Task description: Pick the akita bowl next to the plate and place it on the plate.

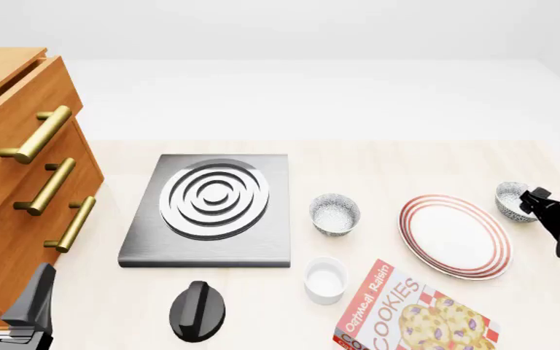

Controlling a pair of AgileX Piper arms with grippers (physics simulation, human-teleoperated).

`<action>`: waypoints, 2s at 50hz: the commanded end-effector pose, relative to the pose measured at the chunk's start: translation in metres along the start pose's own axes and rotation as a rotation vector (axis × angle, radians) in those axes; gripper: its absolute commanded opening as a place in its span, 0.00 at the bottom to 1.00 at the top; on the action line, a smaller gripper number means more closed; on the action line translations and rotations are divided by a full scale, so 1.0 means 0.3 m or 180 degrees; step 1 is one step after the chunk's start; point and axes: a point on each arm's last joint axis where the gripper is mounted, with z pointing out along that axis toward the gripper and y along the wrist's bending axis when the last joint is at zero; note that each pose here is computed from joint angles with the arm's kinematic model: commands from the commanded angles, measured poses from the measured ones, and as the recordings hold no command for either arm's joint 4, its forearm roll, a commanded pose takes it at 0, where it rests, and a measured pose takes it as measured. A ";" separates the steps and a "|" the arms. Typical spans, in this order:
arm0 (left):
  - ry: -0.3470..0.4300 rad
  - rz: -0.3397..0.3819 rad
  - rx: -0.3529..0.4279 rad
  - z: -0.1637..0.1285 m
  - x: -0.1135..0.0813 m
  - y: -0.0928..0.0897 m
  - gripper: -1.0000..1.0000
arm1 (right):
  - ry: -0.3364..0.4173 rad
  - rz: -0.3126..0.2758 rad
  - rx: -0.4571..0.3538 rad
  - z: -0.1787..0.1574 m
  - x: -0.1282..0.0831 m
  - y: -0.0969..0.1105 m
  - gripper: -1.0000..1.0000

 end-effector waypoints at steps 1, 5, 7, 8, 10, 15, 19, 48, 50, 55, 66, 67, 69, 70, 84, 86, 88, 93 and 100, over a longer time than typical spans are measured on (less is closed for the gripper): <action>0.0000 0.0000 0.0000 0.000 0.000 0.000 1.00 | 0.0035 0.0006 -0.0001 0.009 0.012 0.001 1.00; 0.0000 0.0000 0.0000 0.000 0.000 0.000 1.00 | 0.0055 0.0000 -0.0003 0.014 0.022 0.002 1.00; 0.0000 0.0000 0.0000 0.000 0.000 0.000 1.00 | 0.0063 -0.0002 -0.0005 0.015 0.026 0.003 1.00; 0.0000 0.0000 0.0000 0.000 0.000 0.000 1.00 | 0.0066 -0.0003 -0.0007 0.015 0.027 0.004 1.00; 0.0000 0.0000 0.0000 0.000 0.000 0.000 1.00 | 0.0078 -0.0003 -0.0012 0.018 0.030 0.007 1.00; 0.0000 0.0000 0.0000 0.000 0.000 0.000 1.00 | 0.0097 0.0001 -0.0014 0.025 0.036 0.009 1.00; 0.0000 0.0000 0.0000 0.000 0.000 0.000 1.00 | 0.0108 0.0002 -0.0013 0.031 0.039 0.010 1.00; 0.0000 0.0000 0.0000 0.000 0.000 0.000 1.00 | 0.0145 0.0015 -0.0001 0.043 0.047 0.007 0.00; 0.0000 0.0000 0.0000 0.000 0.000 0.000 1.00 | 0.0144 0.0017 0.0001 0.043 0.047 0.006 0.00; 0.0000 0.0000 0.0000 0.000 0.000 0.000 1.00 | 0.0143 0.0024 0.0009 0.043 0.046 0.002 0.00; 0.0000 0.0000 0.0000 0.000 0.000 0.000 1.00 | 0.0128 0.0048 0.0008 0.031 0.033 0.005 0.00; 0.0000 0.0000 0.0000 0.000 0.000 0.000 1.00 | 0.0125 0.0053 0.0009 0.028 0.030 0.005 0.00; 0.0000 0.0000 0.0000 0.000 0.000 0.000 1.00 | 0.0119 0.0056 0.0011 0.024 0.025 0.004 0.00; 0.0000 0.0000 0.0000 0.000 0.000 0.000 1.00 | 0.0115 0.0058 0.0010 0.021 0.022 0.005 0.00; 0.0000 0.0000 0.0000 0.000 0.000 0.000 1.00 | 0.0036 0.0070 0.0006 -0.020 -0.030 0.011 0.00; 0.0000 0.0000 0.0000 0.000 0.000 0.000 1.00 | 0.0024 0.0073 0.0007 -0.025 -0.038 0.012 0.00; 0.0000 0.0000 0.0000 0.000 0.000 0.000 1.00 | 0.0007 0.0081 0.0002 -0.037 -0.049 0.015 0.00; 0.0000 0.0000 0.0000 0.000 0.000 0.000 1.00 | -0.0017 0.0092 -0.0010 -0.055 -0.064 0.021 0.00; 0.0000 0.0000 0.0000 0.000 0.000 0.000 1.00 | -0.0060 0.0108 -0.0032 -0.089 -0.091 0.033 0.00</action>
